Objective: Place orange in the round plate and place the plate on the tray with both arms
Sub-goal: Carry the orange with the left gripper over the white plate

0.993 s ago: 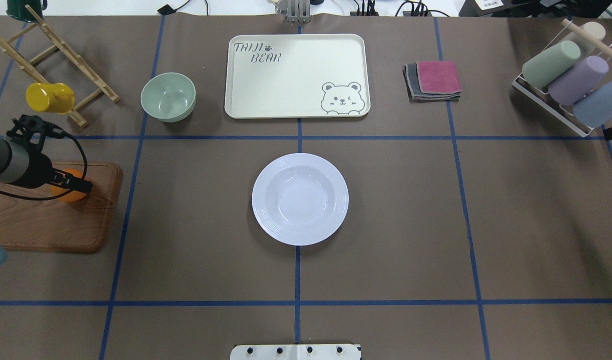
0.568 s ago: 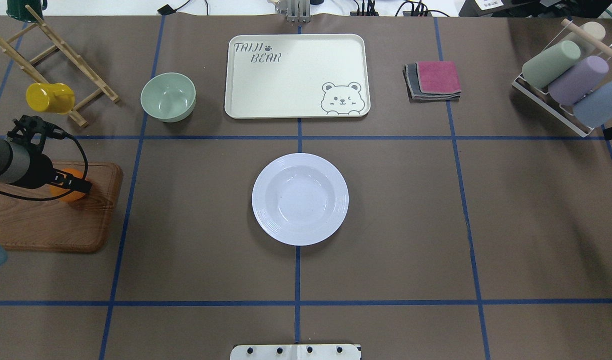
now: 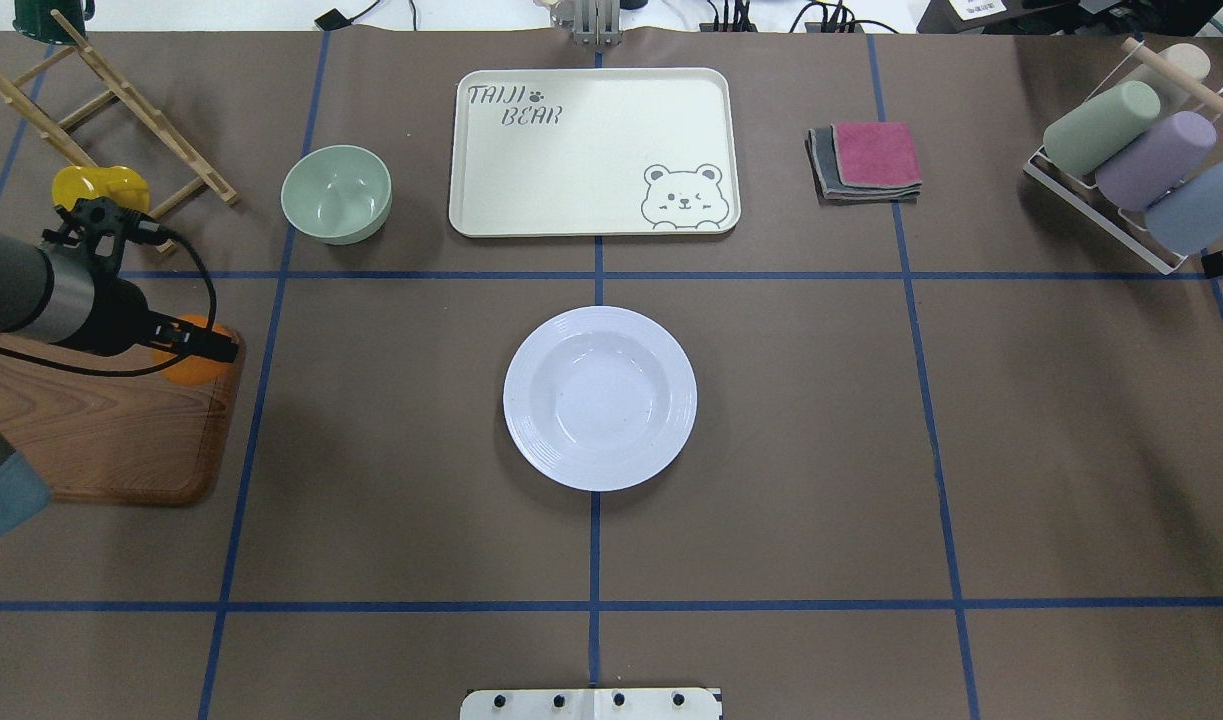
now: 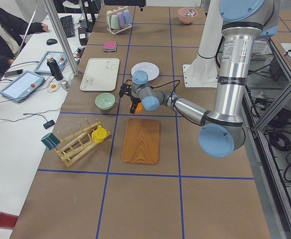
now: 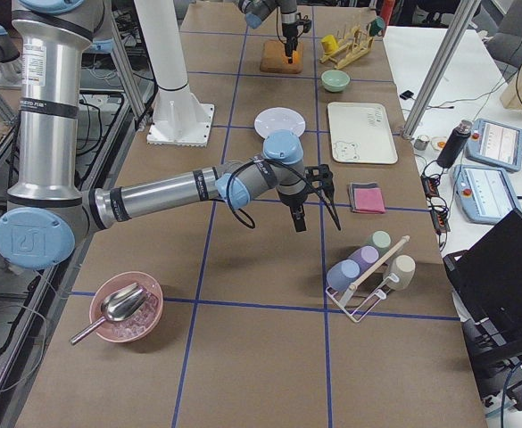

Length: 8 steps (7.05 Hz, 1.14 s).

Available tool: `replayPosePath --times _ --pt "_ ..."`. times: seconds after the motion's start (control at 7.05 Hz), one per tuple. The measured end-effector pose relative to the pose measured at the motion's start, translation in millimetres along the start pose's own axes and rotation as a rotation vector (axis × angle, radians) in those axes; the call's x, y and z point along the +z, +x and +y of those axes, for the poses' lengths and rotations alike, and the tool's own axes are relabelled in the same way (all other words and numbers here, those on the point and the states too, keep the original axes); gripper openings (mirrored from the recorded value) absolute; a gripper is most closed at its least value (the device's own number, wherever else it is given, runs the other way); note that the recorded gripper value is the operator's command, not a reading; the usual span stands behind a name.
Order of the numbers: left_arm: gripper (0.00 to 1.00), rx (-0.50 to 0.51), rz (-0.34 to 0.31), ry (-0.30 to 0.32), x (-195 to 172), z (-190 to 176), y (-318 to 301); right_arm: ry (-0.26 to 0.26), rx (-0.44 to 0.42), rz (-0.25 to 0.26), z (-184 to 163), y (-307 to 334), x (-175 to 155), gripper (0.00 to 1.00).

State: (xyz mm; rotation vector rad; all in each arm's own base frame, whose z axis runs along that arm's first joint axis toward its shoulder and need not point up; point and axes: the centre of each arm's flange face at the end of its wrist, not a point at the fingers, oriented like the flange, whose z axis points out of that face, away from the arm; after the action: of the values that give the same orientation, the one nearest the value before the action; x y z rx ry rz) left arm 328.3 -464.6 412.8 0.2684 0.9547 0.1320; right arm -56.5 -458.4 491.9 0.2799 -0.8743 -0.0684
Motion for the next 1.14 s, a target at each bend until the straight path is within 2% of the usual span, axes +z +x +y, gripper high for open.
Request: replayPosePath --times 0.14,0.43,0.71,0.85,1.14 --pt "0.00 -0.052 0.008 -0.008 9.4 -14.1 65.2 -0.002 -0.008 -0.006 -0.1 -4.9 2.7 1.00" --pt "0.00 -0.152 -0.030 -0.035 22.5 -25.6 208.1 -0.009 -0.016 -0.013 -0.3 -12.4 7.7 1.00" --pt "0.00 -0.240 -0.073 -0.039 48.7 -35.4 315.0 -0.012 -0.021 -0.014 -0.3 -15.0 9.8 1.00" --pt "0.00 -0.272 -0.090 -0.040 69.0 -41.9 362.9 -0.013 -0.022 -0.013 -0.2 -15.8 10.7 1.00" --pt "0.00 -0.281 -0.112 -0.024 112.1 -37.7 397.8 -0.014 -0.023 -0.012 -0.1 -16.0 11.6 1.00"
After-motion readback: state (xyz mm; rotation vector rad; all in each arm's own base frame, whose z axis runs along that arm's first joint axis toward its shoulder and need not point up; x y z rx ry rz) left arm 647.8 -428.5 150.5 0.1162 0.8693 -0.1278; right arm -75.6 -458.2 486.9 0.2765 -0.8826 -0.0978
